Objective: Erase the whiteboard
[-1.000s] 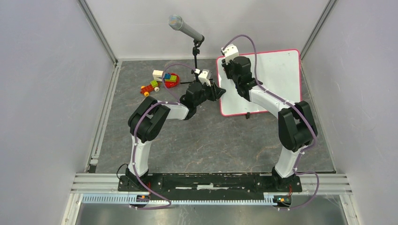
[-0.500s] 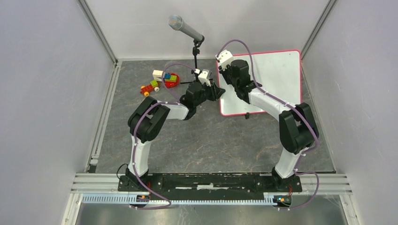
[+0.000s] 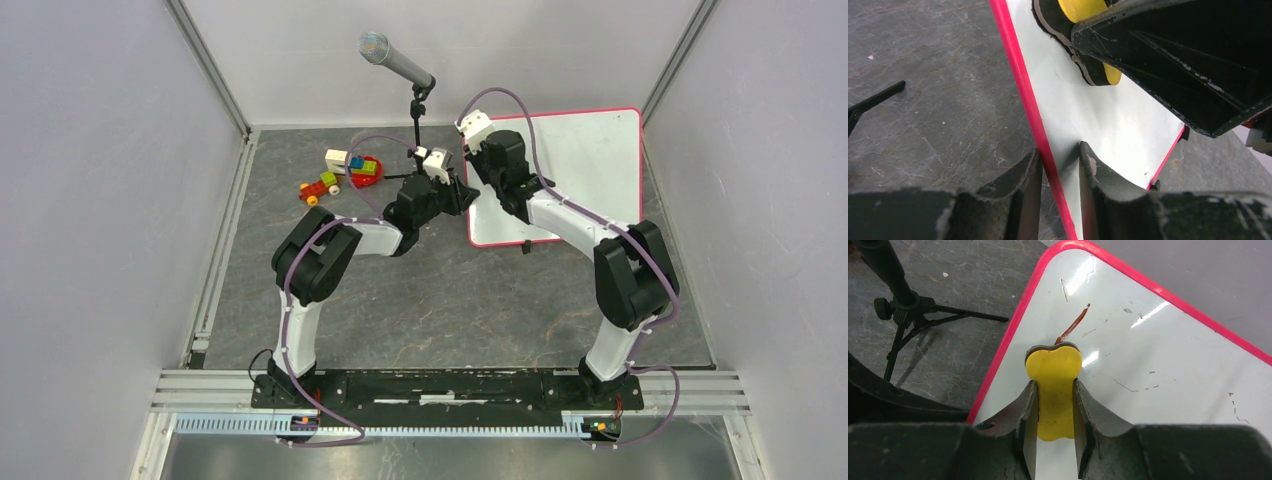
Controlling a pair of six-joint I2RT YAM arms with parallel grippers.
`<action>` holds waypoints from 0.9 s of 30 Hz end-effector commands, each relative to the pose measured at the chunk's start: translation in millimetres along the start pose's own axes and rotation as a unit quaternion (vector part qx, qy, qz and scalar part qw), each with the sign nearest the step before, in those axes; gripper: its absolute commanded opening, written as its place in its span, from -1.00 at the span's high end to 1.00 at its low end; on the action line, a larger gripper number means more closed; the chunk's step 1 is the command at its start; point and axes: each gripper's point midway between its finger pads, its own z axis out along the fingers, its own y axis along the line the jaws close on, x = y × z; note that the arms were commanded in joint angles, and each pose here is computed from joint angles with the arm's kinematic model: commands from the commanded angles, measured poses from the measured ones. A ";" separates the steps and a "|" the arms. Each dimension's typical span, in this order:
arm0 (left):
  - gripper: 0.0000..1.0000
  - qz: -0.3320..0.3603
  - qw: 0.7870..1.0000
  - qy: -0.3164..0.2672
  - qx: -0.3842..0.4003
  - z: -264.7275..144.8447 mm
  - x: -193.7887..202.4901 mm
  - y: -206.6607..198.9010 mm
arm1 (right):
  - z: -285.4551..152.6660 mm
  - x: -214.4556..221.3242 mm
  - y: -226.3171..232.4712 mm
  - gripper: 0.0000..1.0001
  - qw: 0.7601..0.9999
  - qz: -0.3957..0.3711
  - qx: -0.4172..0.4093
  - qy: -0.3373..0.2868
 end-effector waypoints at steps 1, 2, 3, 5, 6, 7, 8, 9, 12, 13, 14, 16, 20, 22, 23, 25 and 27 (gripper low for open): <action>0.95 0.091 0.994 -0.026 -0.054 -2.3 -24.7 9.5 | -0.5 -37.3 -19.9 0.52 0.996 0.060 0.052 -0.043; 0.95 0.095 0.994 -0.025 -0.055 -2.6 -24.4 8.5 | 0.0 -44.1 -27.8 0.52 0.993 0.075 0.072 -0.049; 0.95 0.097 0.994 -0.024 -0.055 -3.0 -24.1 8.2 | 0.5 -48.7 -33.9 0.52 0.991 0.086 0.088 -0.053; 0.95 0.099 0.993 -0.022 -0.059 -4.8 -23.3 9.9 | 2.8 -55.8 -43.1 0.52 0.988 0.097 0.110 -0.056; 0.95 0.102 0.993 -0.022 -0.059 -5.8 -23.9 9.7 | 4.7 -55.9 -44.2 0.52 0.987 0.101 0.115 -0.055; 0.95 0.103 0.993 -0.021 -0.059 -6.5 -24.1 9.2 | 6.7 -55.8 -45.5 0.52 0.986 0.104 0.120 -0.054; 0.95 0.105 0.993 -0.022 -0.059 -7.0 -24.9 9.2 | 8.9 -55.1 -46.1 0.51 0.985 0.107 0.124 -0.052; 0.95 0.106 0.992 -0.023 -0.058 -7.1 -25.8 8.8 | 11.8 -56.0 -46.5 0.51 0.985 0.107 0.125 -0.050; 0.95 0.103 0.993 -0.022 -0.059 -4.9 -24.2 9.7 | 15.7 -59.8 -52.4 0.50 0.984 0.106 0.138 -0.042; 0.95 0.101 0.993 -0.021 -0.059 -4.3 -23.9 9.8 | 15.5 -58.1 -56.1 0.51 0.983 0.106 0.146 -0.038; 0.95 0.101 0.993 -0.020 -0.059 -3.9 -22.7 10.3 | 14.3 -53.7 -61.6 0.50 0.980 0.110 0.160 -0.032; 0.95 0.100 0.993 -0.021 -0.059 -4.3 -23.0 10.0 | 12.9 -39.0 -74.2 0.50 0.977 0.120 0.178 -0.016; 0.95 0.101 0.993 -0.021 -0.059 -5.8 -23.4 9.6 | 8.8 0.8 -99.7 0.51 0.969 0.154 0.194 0.018; 0.95 0.100 0.993 -0.021 -0.059 -5.9 -23.3 9.3 | 5.5 14.2 -109.8 0.50 0.966 0.170 0.192 0.020; 0.95 0.100 0.993 -0.022 -0.059 -6.0 -23.6 9.7 | 4.7 13.9 -110.8 0.51 0.967 0.173 0.184 0.015; 0.96 0.100 0.993 -0.023 -0.059 -5.7 -24.7 9.2 | 7.1 5.7 -104.5 0.51 0.972 0.173 0.156 0.001; 0.96 0.100 0.993 -0.022 -0.059 -5.4 -24.1 9.5 | 12.7 -6.1 -88.5 0.51 0.978 0.170 0.117 -0.015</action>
